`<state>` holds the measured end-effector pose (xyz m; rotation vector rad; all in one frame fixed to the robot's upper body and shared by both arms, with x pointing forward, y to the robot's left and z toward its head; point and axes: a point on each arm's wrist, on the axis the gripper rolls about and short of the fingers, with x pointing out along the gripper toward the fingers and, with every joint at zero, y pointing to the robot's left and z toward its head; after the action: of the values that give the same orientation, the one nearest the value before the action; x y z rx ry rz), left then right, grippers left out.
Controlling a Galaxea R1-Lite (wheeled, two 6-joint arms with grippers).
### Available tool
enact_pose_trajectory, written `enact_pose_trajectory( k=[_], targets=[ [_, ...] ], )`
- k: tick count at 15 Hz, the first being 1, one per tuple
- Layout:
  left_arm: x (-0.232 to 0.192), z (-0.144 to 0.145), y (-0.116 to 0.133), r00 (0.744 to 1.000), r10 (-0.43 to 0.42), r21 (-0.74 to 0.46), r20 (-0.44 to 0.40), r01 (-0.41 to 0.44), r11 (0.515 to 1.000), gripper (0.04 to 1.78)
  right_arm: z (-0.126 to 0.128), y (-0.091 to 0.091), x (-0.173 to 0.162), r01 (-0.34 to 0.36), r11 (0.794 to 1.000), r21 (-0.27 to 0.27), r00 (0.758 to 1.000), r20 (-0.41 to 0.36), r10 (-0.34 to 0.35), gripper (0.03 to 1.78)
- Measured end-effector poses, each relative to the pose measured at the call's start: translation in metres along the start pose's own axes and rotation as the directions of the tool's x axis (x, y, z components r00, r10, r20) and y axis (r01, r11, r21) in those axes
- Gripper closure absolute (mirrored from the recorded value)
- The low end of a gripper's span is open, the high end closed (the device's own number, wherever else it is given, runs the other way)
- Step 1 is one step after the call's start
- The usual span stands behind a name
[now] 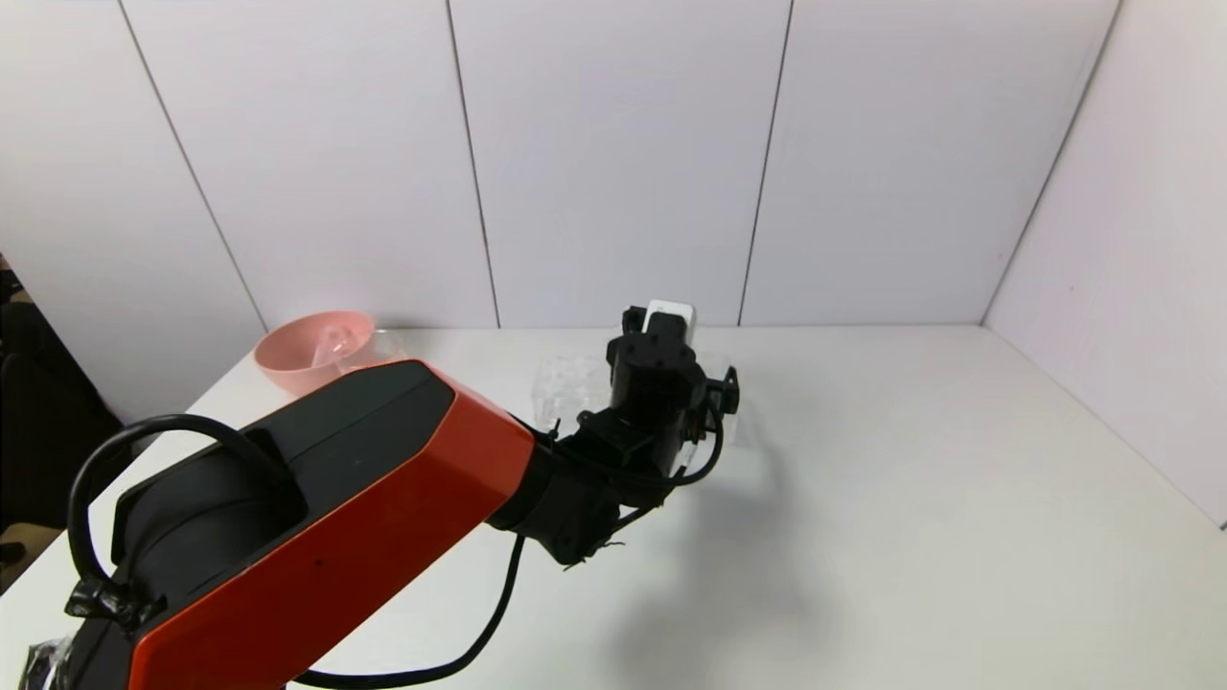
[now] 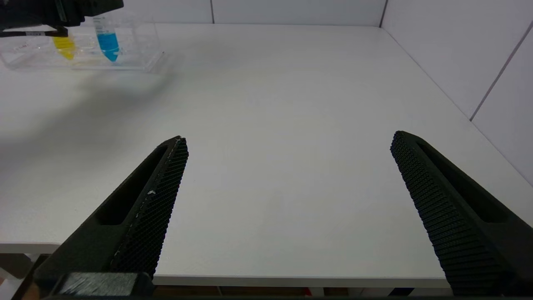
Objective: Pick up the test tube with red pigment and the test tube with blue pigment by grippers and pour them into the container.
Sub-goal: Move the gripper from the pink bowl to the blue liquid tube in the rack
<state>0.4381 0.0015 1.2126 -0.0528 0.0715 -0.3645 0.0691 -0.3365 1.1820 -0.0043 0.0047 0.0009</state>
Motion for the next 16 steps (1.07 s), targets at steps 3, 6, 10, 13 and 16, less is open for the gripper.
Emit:
enact_pose_trajectory(
  k=[3,6,10,13,16],
  targets=[
    [0.0025,-0.0014,-0.0004,1.000,0.002,0.001,-0.005,-0.002,1.000,0.06,0.0000,0.0000,0.0000,0.000,1.000,0.000,1.000,0.000,0.000,0.04],
    [0.0043,-0.0017,-0.0009,1.000,0.003,0.001,-0.003,-0.003,1.000,0.06,0.0000,0.0000,0.0000,0.000,1.000,0.000,1.000,0.000,0.000,0.04],
    [0.0071,-0.0023,-0.0016,1.000,0.004,0.003,-0.005,-0.004,1.000,0.06,0.0000,0.0000,0.0000,0.000,1.000,0.000,1.000,0.000,0.000,0.04],
    [0.0094,-0.0041,-0.0004,1.000,0.005,0.004,-0.007,-0.005,1.000,0.08,0.0000,0.0000,0.0000,0.000,1.000,0.000,1.000,0.000,0.000,0.04],
    [0.0107,-0.0057,0.0017,1.000,0.012,0.011,-0.022,-0.012,1.000,0.29,0.0000,0.0000,0.0000,0.000,1.000,0.000,1.000,0.000,0.000,0.04]
  ],
)
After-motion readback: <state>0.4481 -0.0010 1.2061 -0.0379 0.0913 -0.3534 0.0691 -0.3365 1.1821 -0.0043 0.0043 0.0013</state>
